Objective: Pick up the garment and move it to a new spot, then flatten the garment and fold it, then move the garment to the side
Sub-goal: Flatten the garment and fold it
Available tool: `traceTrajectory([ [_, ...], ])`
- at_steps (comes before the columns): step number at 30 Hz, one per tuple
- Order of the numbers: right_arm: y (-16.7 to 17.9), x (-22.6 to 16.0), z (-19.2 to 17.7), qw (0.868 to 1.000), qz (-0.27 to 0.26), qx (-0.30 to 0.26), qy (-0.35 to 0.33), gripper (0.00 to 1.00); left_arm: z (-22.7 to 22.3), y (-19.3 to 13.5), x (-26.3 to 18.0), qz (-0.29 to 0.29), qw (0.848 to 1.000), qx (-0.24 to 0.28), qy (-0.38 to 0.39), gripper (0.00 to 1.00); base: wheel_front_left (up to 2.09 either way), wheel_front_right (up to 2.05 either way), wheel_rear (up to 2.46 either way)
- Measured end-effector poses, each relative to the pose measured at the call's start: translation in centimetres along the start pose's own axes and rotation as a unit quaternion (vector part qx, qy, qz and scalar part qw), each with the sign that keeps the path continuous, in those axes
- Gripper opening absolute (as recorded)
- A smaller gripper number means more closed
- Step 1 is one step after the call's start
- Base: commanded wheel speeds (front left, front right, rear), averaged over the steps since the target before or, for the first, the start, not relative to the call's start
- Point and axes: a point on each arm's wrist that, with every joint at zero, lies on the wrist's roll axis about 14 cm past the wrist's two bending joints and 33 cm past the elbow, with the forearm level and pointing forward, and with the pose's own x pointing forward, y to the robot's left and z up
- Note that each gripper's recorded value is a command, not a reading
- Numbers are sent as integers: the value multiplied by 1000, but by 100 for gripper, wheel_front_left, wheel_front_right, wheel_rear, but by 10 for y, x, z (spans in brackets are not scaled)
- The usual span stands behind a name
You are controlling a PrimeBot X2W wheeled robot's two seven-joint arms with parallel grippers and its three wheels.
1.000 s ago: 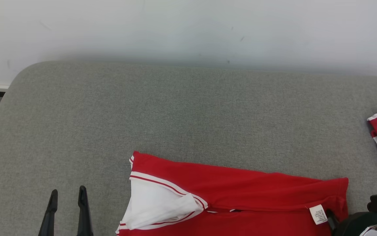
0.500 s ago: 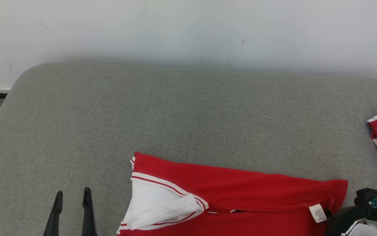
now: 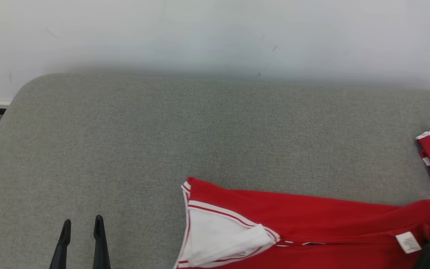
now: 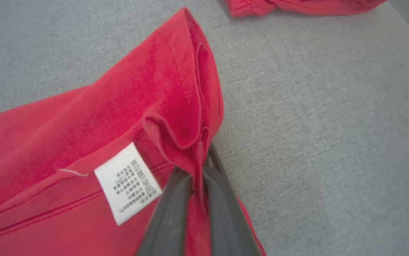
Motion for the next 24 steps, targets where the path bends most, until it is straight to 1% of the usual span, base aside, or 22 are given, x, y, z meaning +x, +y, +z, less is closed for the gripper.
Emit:
traceTrajectory([
  [7,-42,-12,19,997,-64,14,-31,0,0,-3,2,-2,1000,0,-1,100,0,0,0],
  [11,-53,-18,28,996,-82,10,-39,0,-1,-4,3,-3,1000,-1,1,100,0,0,0],
  [14,-52,-21,31,996,-83,0,-40,0,-3,-4,3,-3,1000,-2,3,100,0,0,0],
  [16,-40,-22,31,997,-62,-5,-37,0,-3,-4,3,-3,1000,-3,4,100,0,0,0],
  [19,-3,-25,30,1000,8,3,-28,0,-3,-3,3,-2,1000,-4,3,100,0,0,0],
  [21,27,-31,31,998,63,6,-26,0,-3,-3,2,-2,1000,-4,3,100,0,0,0],
  [24,62,-45,32,992,123,-10,-27,0,-3,-3,2,-2,1000,-4,3,100,0,0,0],
])
